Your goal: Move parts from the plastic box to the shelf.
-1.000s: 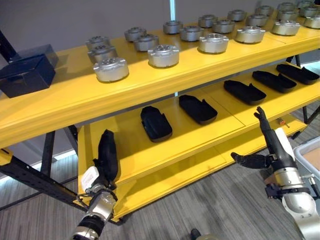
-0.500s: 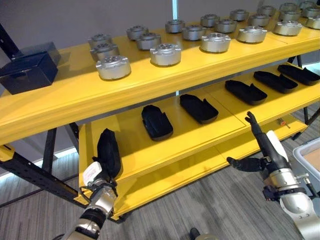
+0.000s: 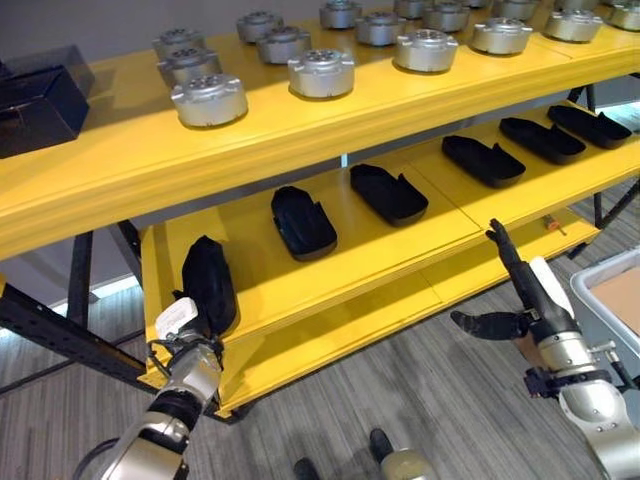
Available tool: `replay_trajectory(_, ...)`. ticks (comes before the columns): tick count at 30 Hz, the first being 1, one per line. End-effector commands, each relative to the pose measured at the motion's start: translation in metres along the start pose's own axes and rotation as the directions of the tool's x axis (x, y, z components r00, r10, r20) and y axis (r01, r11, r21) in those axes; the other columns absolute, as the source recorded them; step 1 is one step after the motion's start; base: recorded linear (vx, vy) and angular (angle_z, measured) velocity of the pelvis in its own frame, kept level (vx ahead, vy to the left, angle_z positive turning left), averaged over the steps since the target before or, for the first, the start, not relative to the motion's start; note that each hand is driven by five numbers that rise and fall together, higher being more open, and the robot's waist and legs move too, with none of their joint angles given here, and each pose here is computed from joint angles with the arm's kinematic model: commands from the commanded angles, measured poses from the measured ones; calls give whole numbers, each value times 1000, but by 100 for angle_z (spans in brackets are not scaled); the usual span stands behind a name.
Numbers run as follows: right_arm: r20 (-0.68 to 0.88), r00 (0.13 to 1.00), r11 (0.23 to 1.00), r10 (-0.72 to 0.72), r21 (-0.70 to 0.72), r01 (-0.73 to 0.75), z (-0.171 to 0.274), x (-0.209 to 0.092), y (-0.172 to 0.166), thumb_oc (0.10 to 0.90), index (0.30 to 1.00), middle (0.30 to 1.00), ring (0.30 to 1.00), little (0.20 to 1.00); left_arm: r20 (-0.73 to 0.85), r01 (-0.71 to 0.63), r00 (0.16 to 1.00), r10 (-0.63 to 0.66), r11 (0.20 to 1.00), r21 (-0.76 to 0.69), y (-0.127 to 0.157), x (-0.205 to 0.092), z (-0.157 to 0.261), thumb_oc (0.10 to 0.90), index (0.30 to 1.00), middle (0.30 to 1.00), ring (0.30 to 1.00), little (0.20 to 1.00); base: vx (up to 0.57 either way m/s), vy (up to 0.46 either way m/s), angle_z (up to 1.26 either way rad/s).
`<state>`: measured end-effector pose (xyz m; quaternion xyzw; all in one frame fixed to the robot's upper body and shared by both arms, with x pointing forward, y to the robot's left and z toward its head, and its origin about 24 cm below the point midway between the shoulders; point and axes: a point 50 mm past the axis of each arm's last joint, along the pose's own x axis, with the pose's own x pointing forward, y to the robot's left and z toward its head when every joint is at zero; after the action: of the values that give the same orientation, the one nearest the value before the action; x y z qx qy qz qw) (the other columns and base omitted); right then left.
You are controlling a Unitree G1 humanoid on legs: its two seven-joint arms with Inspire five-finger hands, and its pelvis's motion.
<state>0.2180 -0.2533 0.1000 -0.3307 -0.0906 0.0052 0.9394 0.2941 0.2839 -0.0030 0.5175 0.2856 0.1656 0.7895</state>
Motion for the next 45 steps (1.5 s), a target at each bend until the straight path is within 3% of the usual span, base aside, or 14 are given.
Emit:
replay_trajectory(1,220,973,996,-77,-21,84,35,27,-26,900,1000,1000,1000,1000,-12,-164,986,164,986,35,54,22,0,900,1000,1000,1000,1000,80,-12,-3)
replay_trajectory(13,219,974,997,-59,-37,68,35,24,-23,900,1000,1000,1000,1000,-11,-132,991,132,986,-98,44,18,6,900,1000,1000,1000,1000,32,0,2)
replay_trajectory(22,218,975,997,-50,-44,61,34,23,-21,900,1000,1000,1000,1000,7,-189,982,190,979,-74,53,19,10,900,1000,1000,1000,1000,0,-2,2)
replay_trajectory(28,217,974,997,-61,-42,71,33,21,-19,900,1000,1000,1000,1000,59,-264,958,280,945,-194,63,16,22,900,1000,1000,1000,1000,0,0,0)
replay_trajectory(45,214,975,998,-60,-20,66,34,20,-11,900,1000,1000,1000,1000,195,-120,961,196,931,-344,29,-3,55,900,1000,1000,1000,1000,-2,-4,1)
